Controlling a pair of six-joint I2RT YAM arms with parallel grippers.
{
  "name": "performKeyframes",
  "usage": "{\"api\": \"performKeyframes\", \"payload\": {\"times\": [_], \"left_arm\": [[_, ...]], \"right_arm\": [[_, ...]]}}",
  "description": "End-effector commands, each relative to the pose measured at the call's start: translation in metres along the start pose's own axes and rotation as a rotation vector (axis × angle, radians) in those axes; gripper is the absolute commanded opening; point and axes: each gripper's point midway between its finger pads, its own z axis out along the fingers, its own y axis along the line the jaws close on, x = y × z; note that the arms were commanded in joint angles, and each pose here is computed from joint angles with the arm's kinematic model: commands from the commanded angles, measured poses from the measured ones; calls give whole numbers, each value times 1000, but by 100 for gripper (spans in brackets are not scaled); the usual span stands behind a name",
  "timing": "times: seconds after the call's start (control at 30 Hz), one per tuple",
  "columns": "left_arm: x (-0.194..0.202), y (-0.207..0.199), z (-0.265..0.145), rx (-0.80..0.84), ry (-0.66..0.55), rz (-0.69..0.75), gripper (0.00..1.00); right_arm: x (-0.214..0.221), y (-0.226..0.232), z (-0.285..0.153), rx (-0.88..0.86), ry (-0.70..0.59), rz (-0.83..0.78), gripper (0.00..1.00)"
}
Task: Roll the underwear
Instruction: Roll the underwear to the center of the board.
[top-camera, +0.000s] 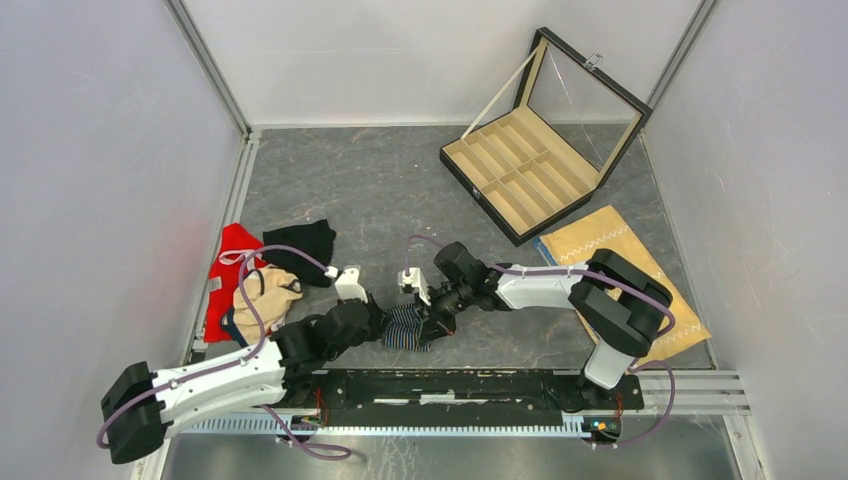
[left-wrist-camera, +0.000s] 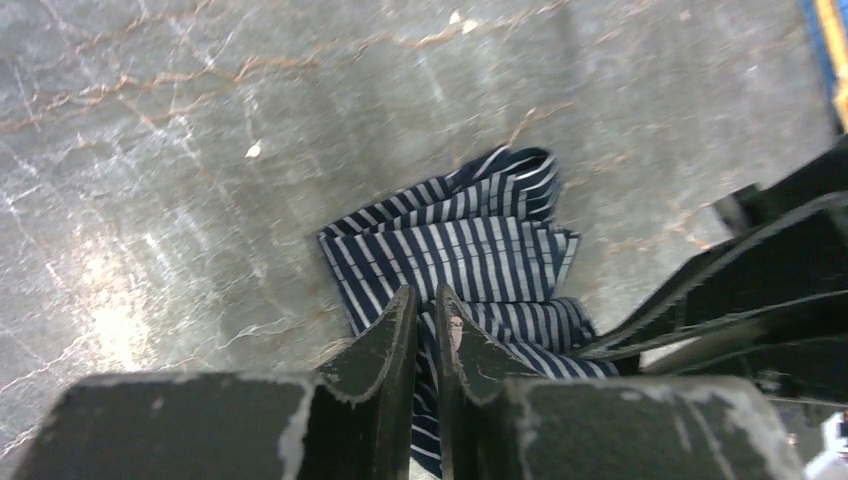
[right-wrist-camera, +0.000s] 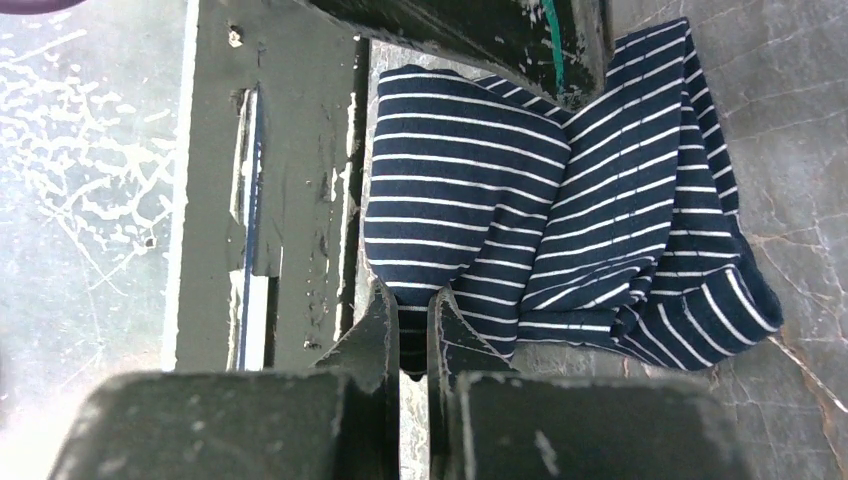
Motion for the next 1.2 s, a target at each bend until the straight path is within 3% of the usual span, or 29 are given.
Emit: {"api": "performKeyframes", "payload": {"times": [0.0, 0.33, 0.6, 0.83, 1.17], "left_arm": [[6, 1, 8, 3, 2, -42, 17], [30, 8, 20, -9, 70, -3, 10], [20, -13, 34, 24, 61, 69, 8], [-1, -24, 30, 33, 2, 65, 4], [-26, -56, -2, 236, -73, 88, 5]], "right_arm": [[3, 8, 3, -66, 28, 93, 0], [7, 14, 6, -131, 55, 195, 0], [11, 11, 2, -109, 89, 200, 0], [22, -9, -2, -43, -1, 350, 0], [26, -38, -13, 46, -99, 569, 0]]}}
